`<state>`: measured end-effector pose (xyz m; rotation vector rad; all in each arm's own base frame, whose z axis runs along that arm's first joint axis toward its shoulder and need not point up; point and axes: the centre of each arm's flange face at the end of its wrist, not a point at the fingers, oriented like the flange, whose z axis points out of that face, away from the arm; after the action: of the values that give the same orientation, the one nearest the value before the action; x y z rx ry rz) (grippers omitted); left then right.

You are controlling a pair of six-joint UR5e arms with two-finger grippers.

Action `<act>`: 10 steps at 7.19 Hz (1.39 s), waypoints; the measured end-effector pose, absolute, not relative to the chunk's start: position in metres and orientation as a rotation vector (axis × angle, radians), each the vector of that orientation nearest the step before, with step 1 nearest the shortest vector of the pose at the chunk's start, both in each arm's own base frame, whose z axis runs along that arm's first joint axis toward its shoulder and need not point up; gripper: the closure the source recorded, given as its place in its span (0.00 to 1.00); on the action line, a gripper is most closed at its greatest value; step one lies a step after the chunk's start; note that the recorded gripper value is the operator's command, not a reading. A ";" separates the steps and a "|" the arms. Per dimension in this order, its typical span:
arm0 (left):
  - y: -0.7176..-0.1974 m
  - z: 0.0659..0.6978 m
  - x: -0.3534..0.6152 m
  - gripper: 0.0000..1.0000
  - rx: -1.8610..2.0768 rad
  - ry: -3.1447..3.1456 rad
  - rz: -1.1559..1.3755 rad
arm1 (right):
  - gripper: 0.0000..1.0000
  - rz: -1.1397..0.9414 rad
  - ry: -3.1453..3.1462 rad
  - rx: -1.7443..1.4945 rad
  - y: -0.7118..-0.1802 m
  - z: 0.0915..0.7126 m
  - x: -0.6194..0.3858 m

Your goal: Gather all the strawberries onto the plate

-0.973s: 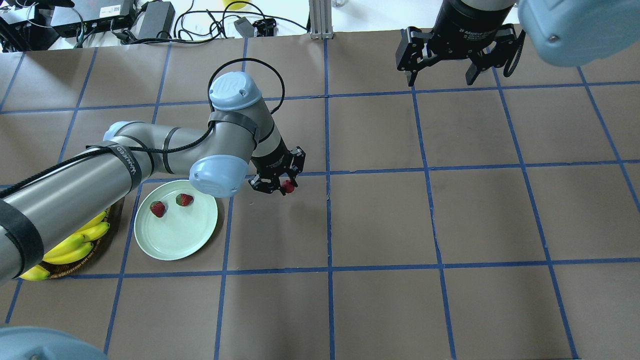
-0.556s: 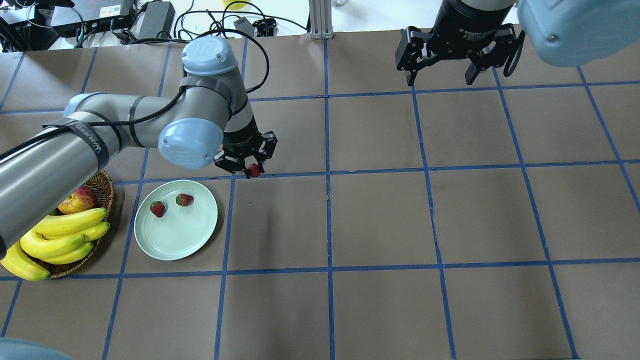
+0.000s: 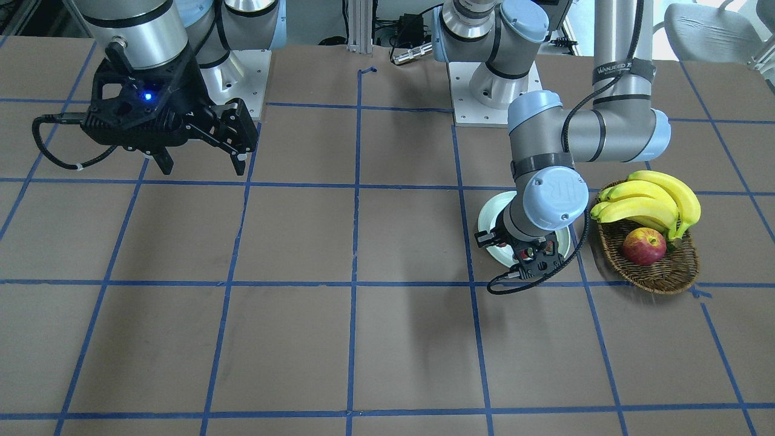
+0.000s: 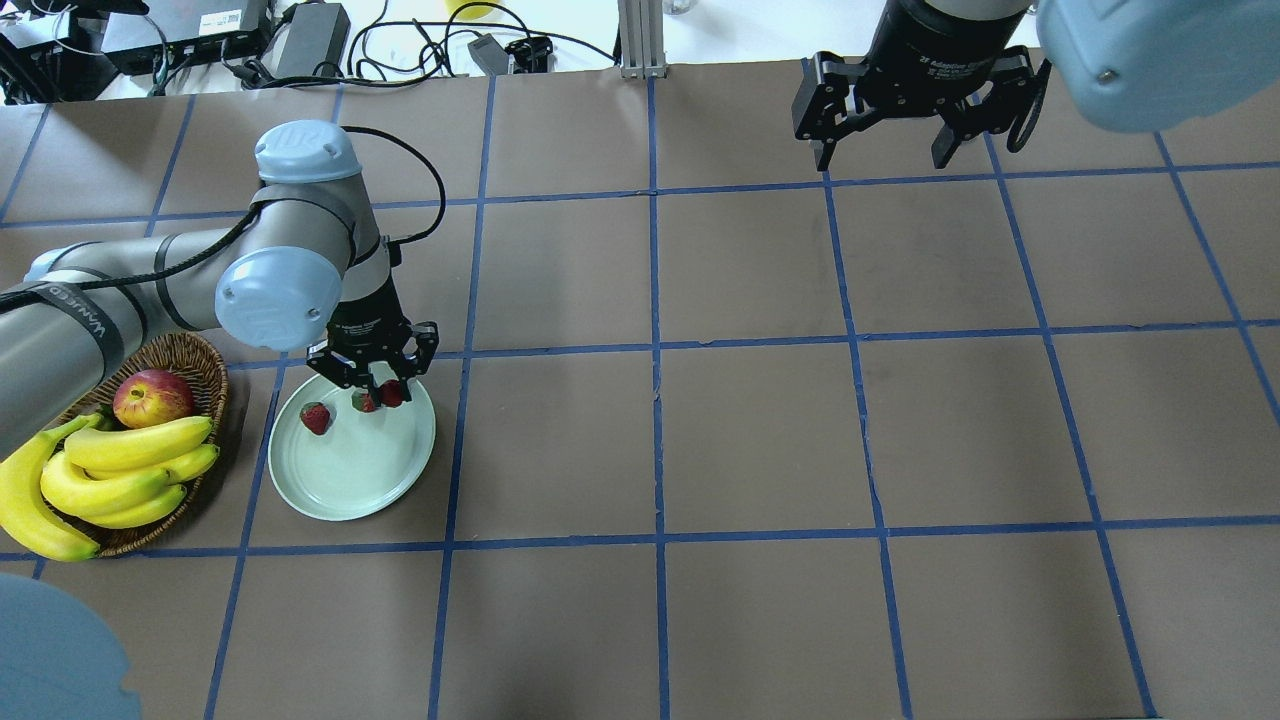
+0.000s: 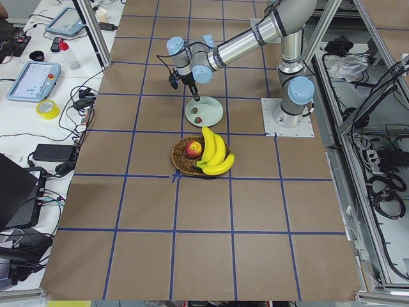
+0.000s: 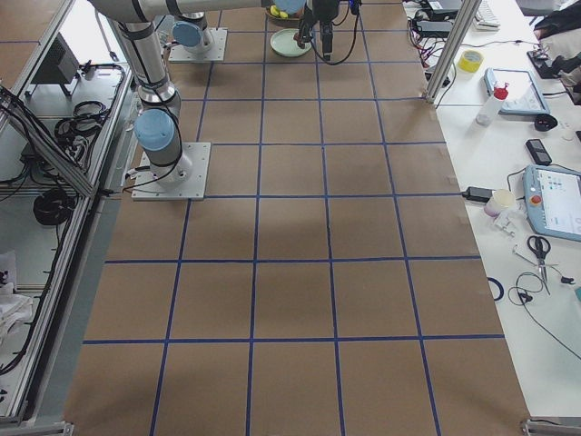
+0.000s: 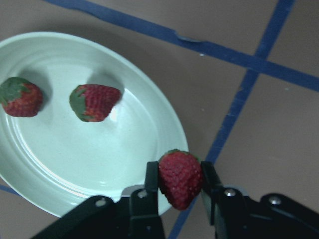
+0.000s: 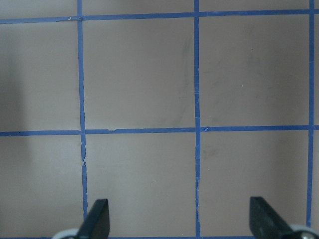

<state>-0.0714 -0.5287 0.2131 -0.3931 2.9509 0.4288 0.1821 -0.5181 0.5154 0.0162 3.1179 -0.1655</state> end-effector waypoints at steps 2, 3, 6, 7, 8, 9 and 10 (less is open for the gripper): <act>-0.525 0.210 -0.045 0.00 -0.411 2.952 0.475 | 0.00 -0.165 3.118 0.018 -0.518 0.515 0.182; -0.524 0.211 -0.041 0.00 -0.418 2.950 0.494 | 0.00 -0.165 3.118 0.017 -0.518 0.515 0.182; -0.531 0.268 -0.050 0.00 -0.395 2.972 0.362 | 0.00 -0.165 3.118 0.018 -0.518 0.515 0.182; -0.542 0.315 -0.060 0.00 -0.388 3.020 0.282 | 0.00 -0.166 3.118 0.018 -0.518 0.515 0.182; -0.554 0.369 -0.070 0.00 -0.392 3.095 0.187 | 0.00 -0.167 3.118 0.017 -0.518 0.516 0.182; -0.560 0.421 -0.076 0.00 -0.370 3.145 0.088 | 0.00 -0.166 3.118 0.017 -0.518 0.515 0.182; -0.554 0.469 -0.081 0.00 -0.309 3.166 0.012 | 0.00 -0.166 3.118 0.016 -0.518 0.515 0.182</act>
<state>-0.0807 -0.5538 0.4692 -0.3088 3.1663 0.0124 0.1821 -0.5181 0.5154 0.0163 3.1176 -0.1664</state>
